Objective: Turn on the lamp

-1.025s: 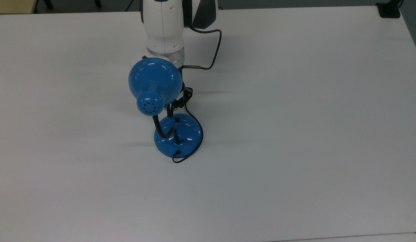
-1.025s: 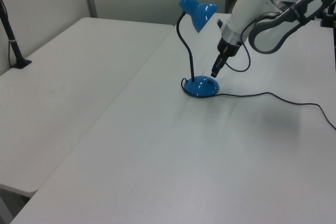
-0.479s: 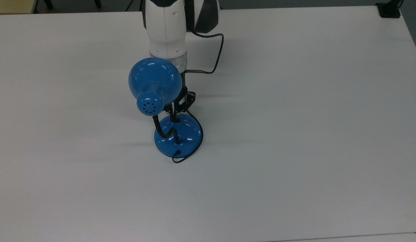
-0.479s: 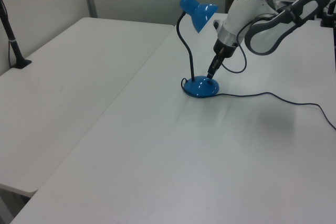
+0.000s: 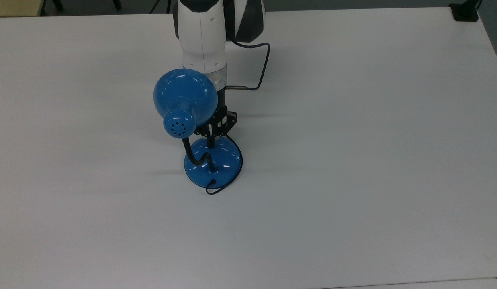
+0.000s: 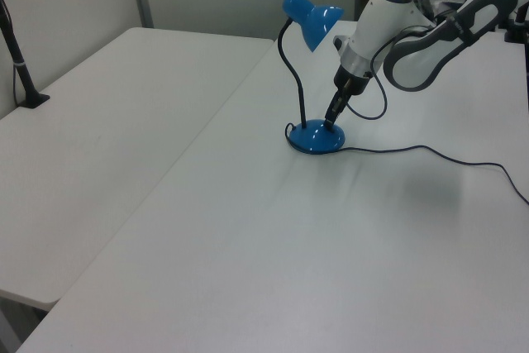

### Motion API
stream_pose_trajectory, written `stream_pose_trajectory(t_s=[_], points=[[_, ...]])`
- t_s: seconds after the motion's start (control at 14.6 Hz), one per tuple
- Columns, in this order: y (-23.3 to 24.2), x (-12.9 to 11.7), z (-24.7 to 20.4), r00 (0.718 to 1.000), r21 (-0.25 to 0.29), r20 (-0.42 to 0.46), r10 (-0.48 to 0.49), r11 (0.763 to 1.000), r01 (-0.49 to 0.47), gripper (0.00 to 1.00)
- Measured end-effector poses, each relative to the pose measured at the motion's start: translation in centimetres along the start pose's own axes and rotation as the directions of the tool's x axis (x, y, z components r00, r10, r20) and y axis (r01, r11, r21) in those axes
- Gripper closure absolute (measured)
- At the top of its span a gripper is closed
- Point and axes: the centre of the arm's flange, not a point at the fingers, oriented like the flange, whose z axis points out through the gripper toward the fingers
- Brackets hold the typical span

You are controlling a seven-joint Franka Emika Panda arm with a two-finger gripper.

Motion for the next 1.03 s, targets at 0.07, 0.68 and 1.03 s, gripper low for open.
stream_pose_trajectory(t_s=[0.07, 0.68, 1.03], points=[[0.0, 0.0, 0.0, 1.0, 0.0, 0.0, 0.0, 1.0, 0.0, 0.95], [0.0, 0.4, 0.4, 1.0, 0.003, -0.018, 0.001, 1.0, -0.001, 0.93], [0.4, -0.5, -3.1, 0.981, -0.033, 0.195, 0.004, 0.999, 0.002, 0.89]])
